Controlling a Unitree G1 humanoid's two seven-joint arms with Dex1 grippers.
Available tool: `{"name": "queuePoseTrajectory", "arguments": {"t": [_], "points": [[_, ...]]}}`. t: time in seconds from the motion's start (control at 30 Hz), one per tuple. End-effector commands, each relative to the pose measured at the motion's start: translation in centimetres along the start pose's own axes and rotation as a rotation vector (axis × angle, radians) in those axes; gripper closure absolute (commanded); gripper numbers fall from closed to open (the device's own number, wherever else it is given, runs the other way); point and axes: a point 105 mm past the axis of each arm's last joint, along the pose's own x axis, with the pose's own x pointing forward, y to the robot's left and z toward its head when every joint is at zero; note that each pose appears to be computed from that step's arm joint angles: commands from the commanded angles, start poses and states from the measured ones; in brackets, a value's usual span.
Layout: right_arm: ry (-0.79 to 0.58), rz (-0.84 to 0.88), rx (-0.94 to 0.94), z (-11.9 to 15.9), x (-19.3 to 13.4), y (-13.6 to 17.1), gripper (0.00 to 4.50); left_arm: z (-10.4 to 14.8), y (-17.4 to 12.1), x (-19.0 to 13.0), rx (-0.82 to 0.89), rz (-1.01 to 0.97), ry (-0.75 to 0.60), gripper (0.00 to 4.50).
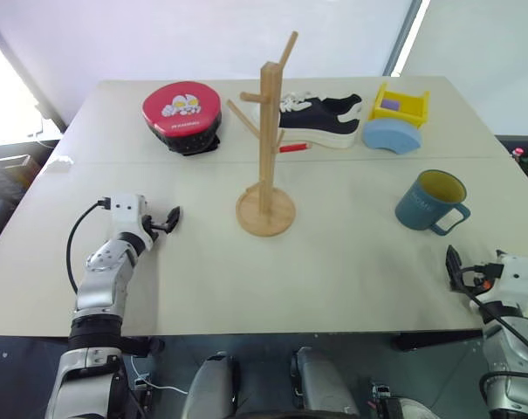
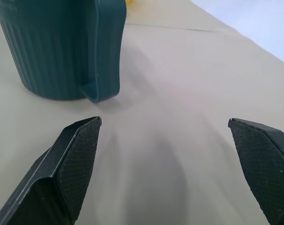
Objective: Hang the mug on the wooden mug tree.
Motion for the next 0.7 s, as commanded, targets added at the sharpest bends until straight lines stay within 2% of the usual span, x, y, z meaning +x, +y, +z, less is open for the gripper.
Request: {"name": "queuePoseTrajectory", "arguments": {"t": [0.03, 0.37, 0.63, 0.7], "points": [[-0.062, -0.018, -0.014, 1.8, -0.1, -0.6, 0.04, 0.9, -0.3, 0.0, 0.039, -0.016, -0.02, 0.0], [-0.05, -0.016, 0.002, 1.5, -0.5, 0.0, 0.04, 1.2, -1.0, 0.2, 0.051, -0.074, -0.021, 0.0], [-0.057, 0.033, 0.006, 2.0, -0.6, 1.9, 0.04, 2.0, -7.9, -3.8, 0.068, -0.555, -0.068, 0.0], [-0.064, 0.038, 0.014, 2.2, -0.7, 2.1, 0.04, 2.5, -10.8, -6.3, 0.074, -0.782, -0.074, 0.0]]}}
